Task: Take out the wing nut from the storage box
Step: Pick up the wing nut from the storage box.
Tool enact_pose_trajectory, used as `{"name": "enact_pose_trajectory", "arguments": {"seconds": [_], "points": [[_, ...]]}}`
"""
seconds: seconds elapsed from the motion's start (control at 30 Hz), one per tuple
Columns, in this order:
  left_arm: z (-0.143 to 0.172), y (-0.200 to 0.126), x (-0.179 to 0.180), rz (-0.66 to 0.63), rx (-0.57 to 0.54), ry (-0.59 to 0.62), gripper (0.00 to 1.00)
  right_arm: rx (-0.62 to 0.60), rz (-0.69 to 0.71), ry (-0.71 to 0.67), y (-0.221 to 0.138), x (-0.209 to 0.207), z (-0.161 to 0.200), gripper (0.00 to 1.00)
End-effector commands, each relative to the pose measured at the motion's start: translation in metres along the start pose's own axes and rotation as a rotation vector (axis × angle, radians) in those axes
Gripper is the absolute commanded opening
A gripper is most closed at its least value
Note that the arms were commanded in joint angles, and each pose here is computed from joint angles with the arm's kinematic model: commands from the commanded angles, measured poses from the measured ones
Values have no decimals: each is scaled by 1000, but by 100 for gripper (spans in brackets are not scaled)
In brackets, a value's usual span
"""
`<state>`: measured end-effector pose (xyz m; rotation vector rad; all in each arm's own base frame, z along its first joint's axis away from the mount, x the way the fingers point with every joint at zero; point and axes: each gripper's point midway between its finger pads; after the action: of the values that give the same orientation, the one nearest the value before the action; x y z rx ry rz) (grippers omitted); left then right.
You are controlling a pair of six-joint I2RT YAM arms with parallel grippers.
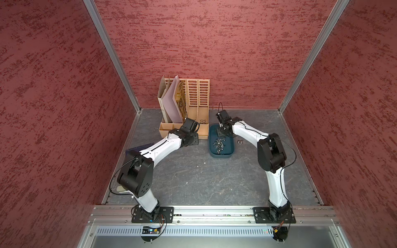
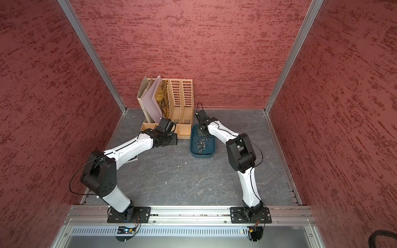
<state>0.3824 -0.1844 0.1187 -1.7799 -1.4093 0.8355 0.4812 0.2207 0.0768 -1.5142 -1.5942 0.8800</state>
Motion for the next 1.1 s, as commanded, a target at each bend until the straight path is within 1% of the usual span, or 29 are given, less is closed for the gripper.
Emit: {"name": "enact_pose_trajectory", "arguments": {"seconds": [0.0,0.43,1.07], "points": [[-4,-9,-1,4,-26,-1,52,-1,79,-33,2,-17,-5,23],[-3,-8,0,0,-22,-4,52,28,110,-33,20,-33,-2,23],[-1,-7,3,-12,-15,-4,52,45,96,-15,40,-28,-2,22]]}}
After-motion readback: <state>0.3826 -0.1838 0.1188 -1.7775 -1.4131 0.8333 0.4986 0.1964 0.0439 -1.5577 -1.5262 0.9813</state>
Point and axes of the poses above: each gripper's point midway between its finger pads, its own y axis out along the fingers, its own x axis along the line the jaws close on, z = x × y, and after that the axes turned 11 degrees about y, right-handed
